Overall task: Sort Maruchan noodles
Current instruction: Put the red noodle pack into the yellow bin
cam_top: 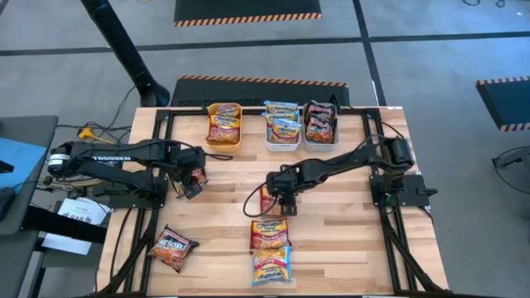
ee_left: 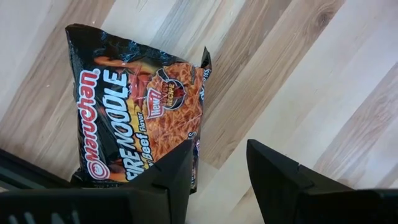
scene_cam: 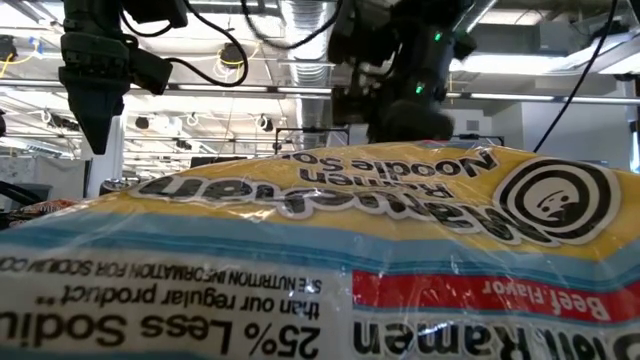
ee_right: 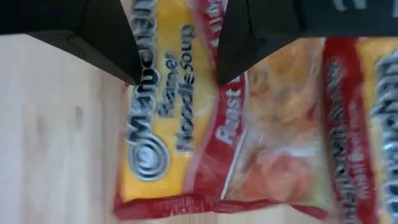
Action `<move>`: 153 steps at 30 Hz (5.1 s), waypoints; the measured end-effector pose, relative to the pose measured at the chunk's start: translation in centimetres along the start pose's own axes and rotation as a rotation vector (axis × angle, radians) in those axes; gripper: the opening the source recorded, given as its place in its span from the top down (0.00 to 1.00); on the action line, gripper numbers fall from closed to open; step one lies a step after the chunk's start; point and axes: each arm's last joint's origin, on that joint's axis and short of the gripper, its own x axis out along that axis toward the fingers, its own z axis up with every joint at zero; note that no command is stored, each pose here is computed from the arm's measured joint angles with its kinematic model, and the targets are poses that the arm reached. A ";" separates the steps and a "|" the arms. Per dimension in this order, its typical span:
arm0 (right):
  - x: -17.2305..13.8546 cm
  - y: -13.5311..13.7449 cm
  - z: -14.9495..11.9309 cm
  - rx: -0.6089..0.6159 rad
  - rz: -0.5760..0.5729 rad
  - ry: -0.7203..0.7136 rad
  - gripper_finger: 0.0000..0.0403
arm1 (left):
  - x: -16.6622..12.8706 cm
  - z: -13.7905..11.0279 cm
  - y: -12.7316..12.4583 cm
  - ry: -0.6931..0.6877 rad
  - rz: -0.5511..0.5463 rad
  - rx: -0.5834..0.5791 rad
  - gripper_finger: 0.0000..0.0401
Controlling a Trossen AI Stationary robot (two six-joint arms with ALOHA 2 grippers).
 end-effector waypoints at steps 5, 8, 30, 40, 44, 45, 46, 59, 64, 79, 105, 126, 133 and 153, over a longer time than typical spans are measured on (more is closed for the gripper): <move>1.0 -0.1 0.0 0.008 0.031 0.012 0.45 | 0.0 0.1 0.0 -0.008 -0.004 0.000 0.66; 1.7 0.0 0.0 0.012 0.043 0.023 0.52 | 0.0 0.1 -0.1 -0.013 -0.007 -0.001 0.66; -0.6 0.1 2.3 -0.030 0.072 -0.010 0.99 | 0.0 0.1 -0.1 0.000 -0.033 -0.028 0.66; -3.6 1.0 4.9 -0.127 0.033 -0.066 0.99 | -0.1 1.4 -0.2 -0.078 -0.142 -0.094 0.66; -4.4 1.6 5.5 -0.175 0.032 -0.087 0.99 | -0.2 1.8 -0.1 -0.070 -0.222 -0.085 0.66; -4.5 1.8 5.6 -0.189 0.033 -0.094 0.99 | -0.2 1.9 0.0 -0.069 -0.235 -0.083 0.66; -4.7 2.0 5.8 -0.199 0.034 -0.102 0.99 | -0.2 2.0 0.1 -0.070 -0.251 -0.076 0.66; -7.5 2.9 8.0 -0.293 -0.063 -0.219 0.99 | -1.2 5.5 0.8 -0.320 -0.490 -0.134 0.66; -8.4 2.9 8.6 -0.331 -0.087 -0.252 0.99 | -1.5 6.2 1.2 -0.370 -0.532 -0.185 0.66; -9.1 2.5 9.4 -0.373 -0.257 -0.291 0.98 | -2.2 7.0 0.9 -0.411 -0.647 -0.251 0.66; -9.8 1.2 11.2 -0.380 -0.339 -0.459 0.98 | -2.6 7.4 0.6 -0.443 -0.711 -0.205 0.66; -11.5 3.2 11.6 -0.418 -0.315 -0.477 0.98 | -2.8 7.2 0.4 -0.398 -0.807 -0.133 0.66; -11.6 3.0 11.7 -0.412 -0.318 -0.488 0.98 | -3.1 7.2 -0.3 -0.382 -0.884 -0.074 0.66; -11.7 2.3 12.1 -0.398 -0.331 -0.518 0.98 | -3.1 7.1 -0.5 -0.416 -0.879 0.026 0.87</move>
